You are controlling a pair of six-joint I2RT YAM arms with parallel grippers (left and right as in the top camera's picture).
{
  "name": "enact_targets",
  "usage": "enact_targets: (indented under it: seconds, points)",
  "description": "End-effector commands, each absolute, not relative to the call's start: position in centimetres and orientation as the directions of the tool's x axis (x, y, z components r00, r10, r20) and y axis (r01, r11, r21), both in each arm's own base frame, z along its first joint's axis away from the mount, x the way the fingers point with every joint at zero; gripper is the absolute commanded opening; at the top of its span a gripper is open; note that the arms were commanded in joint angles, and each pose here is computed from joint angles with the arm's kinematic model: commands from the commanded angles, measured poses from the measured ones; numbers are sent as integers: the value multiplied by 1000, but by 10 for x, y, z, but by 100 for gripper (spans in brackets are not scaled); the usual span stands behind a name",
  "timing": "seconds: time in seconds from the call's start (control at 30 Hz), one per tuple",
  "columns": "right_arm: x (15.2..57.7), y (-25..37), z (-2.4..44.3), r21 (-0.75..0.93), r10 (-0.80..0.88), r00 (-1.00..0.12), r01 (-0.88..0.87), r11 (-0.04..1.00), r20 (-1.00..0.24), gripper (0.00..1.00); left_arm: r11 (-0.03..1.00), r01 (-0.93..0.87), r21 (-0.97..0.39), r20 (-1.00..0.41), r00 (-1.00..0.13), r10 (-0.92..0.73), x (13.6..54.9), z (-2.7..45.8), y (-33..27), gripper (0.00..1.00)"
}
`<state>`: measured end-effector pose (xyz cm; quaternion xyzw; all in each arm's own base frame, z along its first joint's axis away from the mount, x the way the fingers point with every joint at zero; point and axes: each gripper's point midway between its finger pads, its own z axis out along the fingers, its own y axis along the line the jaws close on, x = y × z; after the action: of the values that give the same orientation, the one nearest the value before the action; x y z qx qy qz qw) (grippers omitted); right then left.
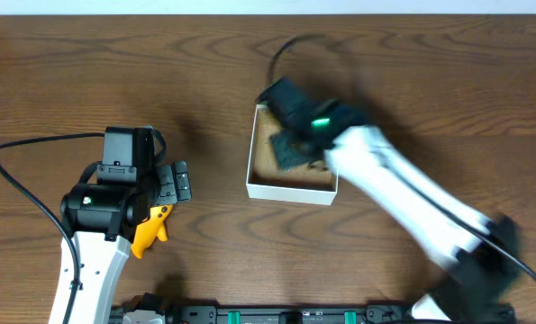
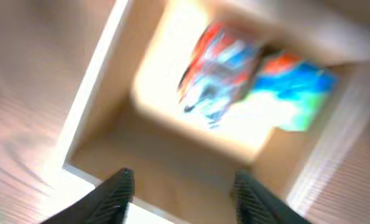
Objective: Pack container
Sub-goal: 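Withdraw the right gripper and move it over the orange round toy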
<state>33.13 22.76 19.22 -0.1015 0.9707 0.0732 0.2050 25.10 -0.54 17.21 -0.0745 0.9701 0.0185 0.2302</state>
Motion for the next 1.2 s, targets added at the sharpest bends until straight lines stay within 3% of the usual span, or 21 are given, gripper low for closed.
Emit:
enact_targets:
  seconds: [0.0, 0.03, 0.23, 0.37, 0.77, 1.17]
  points:
    - [347, 148, 260, 164, 101, -841, 15, 986, -532, 91, 988, -152, 1, -465, -875, -134, 254, 179, -5, 98]
    - [344, 119, 267, 179, 186, -831, 106, 978, -525, 99, 988, -152, 1, -465, -875, -134, 254, 179, -5, 98]
    - [285, -28, 264, 132, 600, -709, 599, 790, -371, 99, 988, -152, 1, -465, -875, -134, 254, 179, -5, 98]
    - [250, -81, 244, 58, 740, -613, 758, 650, -277, 99, 988, -152, 1, -466, -875, -134, 254, 179, -5, 98]
    - [215, -109, 120, -16, 856, -506, 861, 508, -104, 99, 988, -152, 2, -464, -875, -134, 253, 179, -5, 98]
    - [194, -134, 49, -7, 907, -401, 915, 403, -128, 99, 988, -153, 3, -459, -878, -134, 252, 178, -4, 98]
